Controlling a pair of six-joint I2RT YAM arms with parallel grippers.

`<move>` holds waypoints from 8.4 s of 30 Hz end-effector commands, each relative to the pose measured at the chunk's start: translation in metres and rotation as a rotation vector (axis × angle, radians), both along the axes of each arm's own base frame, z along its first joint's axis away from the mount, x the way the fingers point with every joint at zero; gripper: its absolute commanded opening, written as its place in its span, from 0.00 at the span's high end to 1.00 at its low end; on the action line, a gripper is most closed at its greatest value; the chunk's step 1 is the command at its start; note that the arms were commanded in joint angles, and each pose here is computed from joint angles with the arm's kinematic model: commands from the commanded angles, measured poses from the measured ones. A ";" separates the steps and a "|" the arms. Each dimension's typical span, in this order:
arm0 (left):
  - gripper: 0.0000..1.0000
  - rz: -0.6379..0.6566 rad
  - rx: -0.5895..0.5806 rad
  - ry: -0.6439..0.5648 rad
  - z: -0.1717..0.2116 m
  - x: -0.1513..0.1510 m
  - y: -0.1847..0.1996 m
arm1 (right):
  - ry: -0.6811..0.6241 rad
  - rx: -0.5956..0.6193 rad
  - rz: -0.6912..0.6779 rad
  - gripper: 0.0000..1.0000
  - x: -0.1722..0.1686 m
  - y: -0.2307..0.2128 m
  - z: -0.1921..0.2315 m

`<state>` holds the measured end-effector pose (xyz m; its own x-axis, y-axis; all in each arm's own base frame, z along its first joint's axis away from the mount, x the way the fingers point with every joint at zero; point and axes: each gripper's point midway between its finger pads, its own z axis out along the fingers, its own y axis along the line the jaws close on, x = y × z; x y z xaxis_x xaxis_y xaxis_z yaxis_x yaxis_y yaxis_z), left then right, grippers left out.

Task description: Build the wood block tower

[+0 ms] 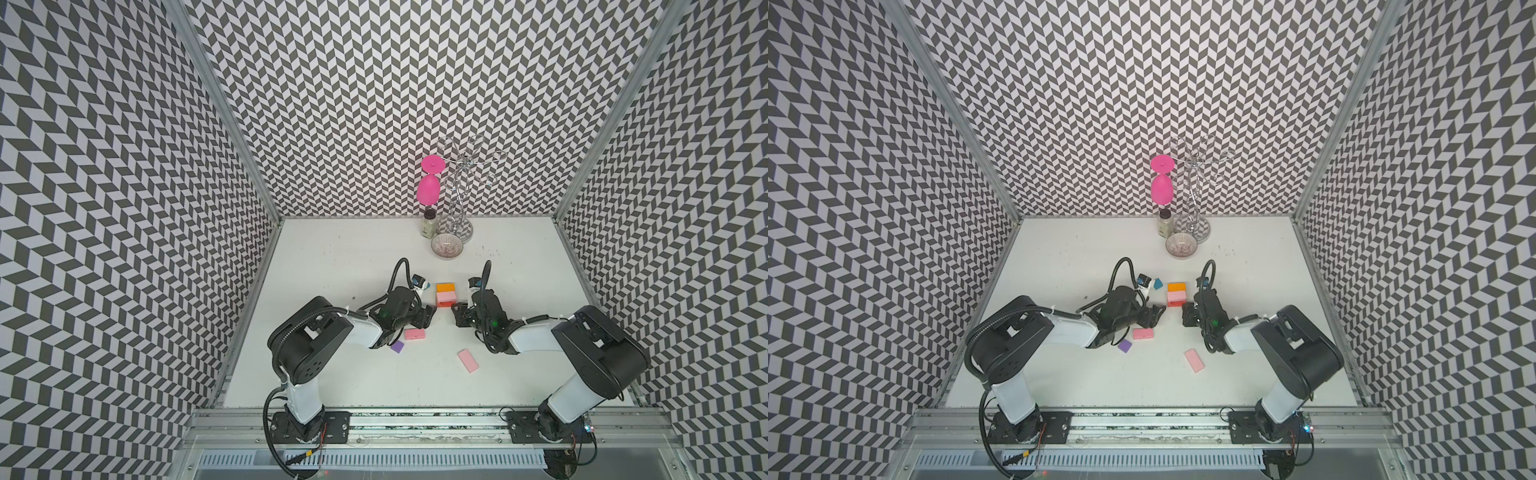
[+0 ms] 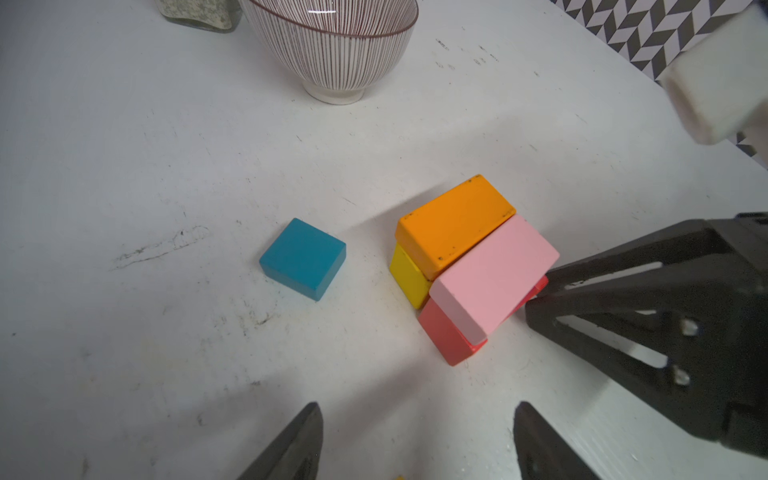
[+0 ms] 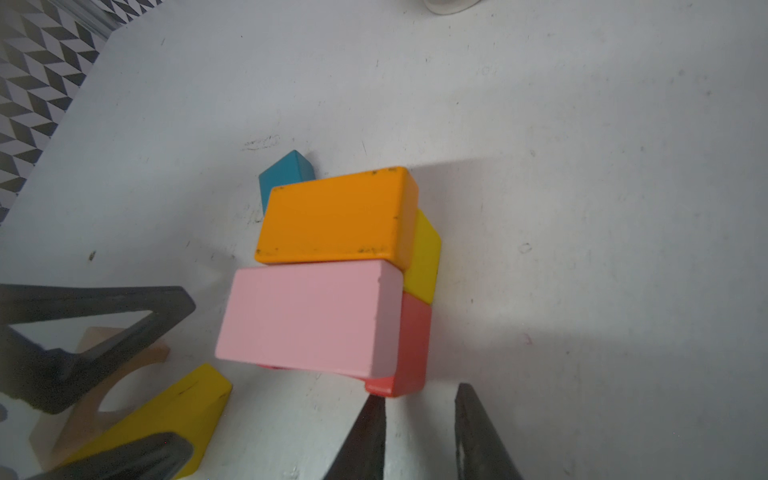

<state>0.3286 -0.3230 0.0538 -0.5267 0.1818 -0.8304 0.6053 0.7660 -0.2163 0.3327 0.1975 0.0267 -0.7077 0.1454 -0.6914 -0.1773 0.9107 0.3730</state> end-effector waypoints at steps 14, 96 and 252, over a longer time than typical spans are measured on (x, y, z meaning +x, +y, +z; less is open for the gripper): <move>0.27 -0.003 0.037 0.000 -0.015 0.012 -0.008 | -0.024 -0.003 -0.008 0.70 -0.008 -0.004 0.010; 0.20 0.778 -0.157 -0.458 0.149 -0.005 0.238 | -0.295 0.088 -0.144 0.51 -0.022 -0.028 0.095; 0.03 0.975 -0.327 -0.470 0.124 -0.028 0.307 | -0.420 -0.693 1.278 1.00 0.027 0.051 0.082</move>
